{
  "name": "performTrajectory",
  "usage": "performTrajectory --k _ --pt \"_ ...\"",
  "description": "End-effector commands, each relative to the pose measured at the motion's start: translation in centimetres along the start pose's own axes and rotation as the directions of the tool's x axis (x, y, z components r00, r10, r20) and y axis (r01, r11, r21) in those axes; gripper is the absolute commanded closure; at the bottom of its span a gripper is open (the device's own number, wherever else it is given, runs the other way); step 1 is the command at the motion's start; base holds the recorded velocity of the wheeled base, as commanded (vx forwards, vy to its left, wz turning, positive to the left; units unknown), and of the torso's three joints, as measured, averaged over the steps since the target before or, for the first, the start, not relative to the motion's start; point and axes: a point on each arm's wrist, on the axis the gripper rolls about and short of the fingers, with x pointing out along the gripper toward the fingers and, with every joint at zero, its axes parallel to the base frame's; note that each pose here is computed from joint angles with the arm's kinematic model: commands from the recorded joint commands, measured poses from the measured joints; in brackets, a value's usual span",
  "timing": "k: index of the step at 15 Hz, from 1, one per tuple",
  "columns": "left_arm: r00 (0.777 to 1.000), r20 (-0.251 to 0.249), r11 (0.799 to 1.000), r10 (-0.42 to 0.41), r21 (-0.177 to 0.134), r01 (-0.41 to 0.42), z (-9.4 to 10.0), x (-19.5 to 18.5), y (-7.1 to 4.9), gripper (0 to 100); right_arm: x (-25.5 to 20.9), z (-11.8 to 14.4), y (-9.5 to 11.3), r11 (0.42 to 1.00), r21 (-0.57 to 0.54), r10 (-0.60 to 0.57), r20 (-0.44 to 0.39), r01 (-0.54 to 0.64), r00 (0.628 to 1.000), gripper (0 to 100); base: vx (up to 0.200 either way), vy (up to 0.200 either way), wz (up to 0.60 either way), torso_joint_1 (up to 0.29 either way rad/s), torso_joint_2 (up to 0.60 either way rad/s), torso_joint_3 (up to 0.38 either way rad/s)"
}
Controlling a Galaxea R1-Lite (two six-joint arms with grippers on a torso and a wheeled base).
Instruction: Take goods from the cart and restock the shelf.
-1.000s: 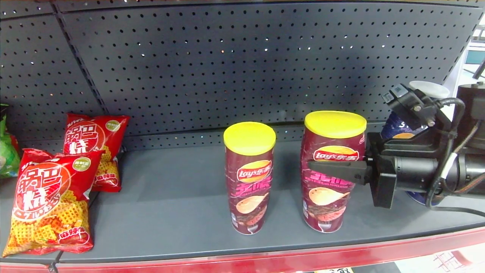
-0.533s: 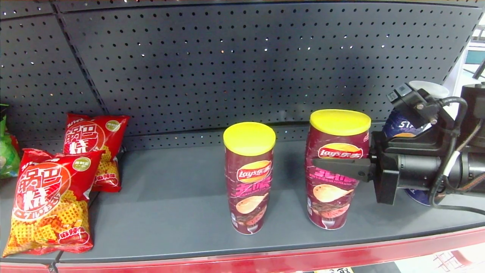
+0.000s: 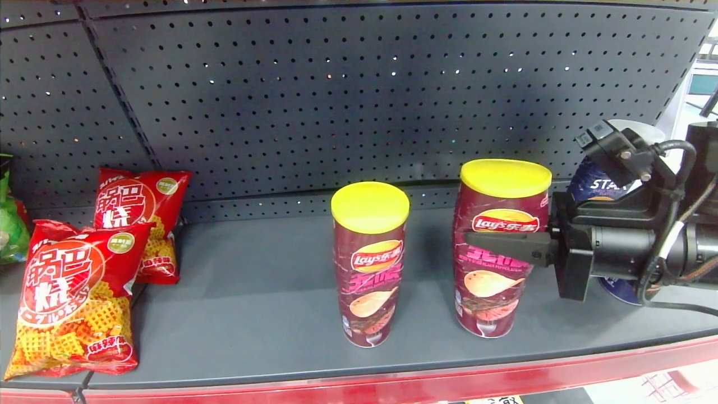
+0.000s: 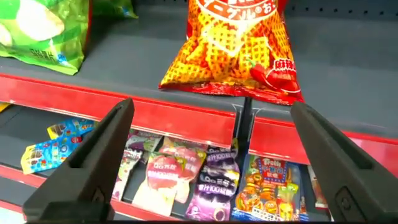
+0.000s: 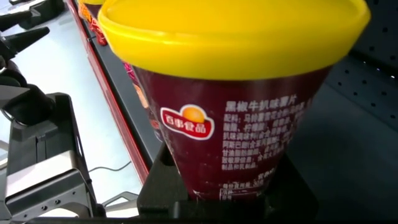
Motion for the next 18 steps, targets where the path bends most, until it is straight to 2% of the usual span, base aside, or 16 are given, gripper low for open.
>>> performTrajectory --k 1,3,4,5,9,10,11,13,18 --pt "0.997 -0.076 1.000 -0.018 0.000 0.018 0.16 0.54 0.02 0 -0.36 0.03 -0.18 1.000 0.000 -0.015 0.004 0.015 1.000 100 0.000 0.000 0.00 0.000 0.00 0.000" --pt "0.988 -0.145 0.999 -0.052 0.001 0.052 0.30 1.01 0.05 0 -0.45 0.09 -0.25 1.000 -0.001 -0.018 0.007 0.018 1.000 100 0.000 0.000 0.00 0.000 0.00 0.000" --pt "0.976 -0.123 0.984 -0.179 0.001 0.181 0.26 0.87 0.25 0 -0.45 0.01 -0.24 1.000 0.001 -0.018 0.004 0.018 1.000 100 0.000 0.000 0.00 0.000 0.00 0.000" --pt "0.974 -0.106 0.979 -0.201 -0.001 0.202 0.18 0.81 0.29 0 -0.41 -0.11 -0.25 1.000 0.003 -0.017 0.001 0.017 1.000 100 0.000 0.000 0.00 0.000 0.00 0.000" --pt "0.972 -0.102 0.978 -0.210 -0.001 0.211 0.21 0.80 0.30 0 -0.25 -0.05 -0.33 1.000 0.003 -0.016 0.001 0.016 1.000 100 0.000 0.000 0.00 0.000 0.00 0.000" --pt "0.952 -0.111 0.958 -0.286 0.001 0.288 0.25 0.89 0.41 0 -0.29 0.02 -0.31 1.000 0.001 -0.016 0.003 0.016 1.000 100 0.000 0.000 0.00 0.000 0.00 0.000" --pt "0.950 -0.091 0.954 -0.299 0.002 0.300 0.19 0.76 0.47 0 -0.36 -0.01 -0.26 1.000 0.001 -0.016 0.003 0.016 1.000 100 0.000 0.000 0.00 0.000 0.00 0.000" --pt "0.953 -0.004 0.953 -0.302 0.000 0.302 0.01 0.15 0.69 0 -0.29 -0.02 -0.30 1.000 0.002 -0.016 0.002 0.016 1.000 100 0.000 0.000 0.00 0.000 0.00 0.000" --pt "0.953 -0.002 0.953 -0.302 0.000 0.302 0.07 0.15 0.69 0 -0.29 0.04 -0.63 1.000 0.003 -0.027 0.003 0.027 1.000 100 0.000 0.000 0.00 0.000 0.00 0.000"
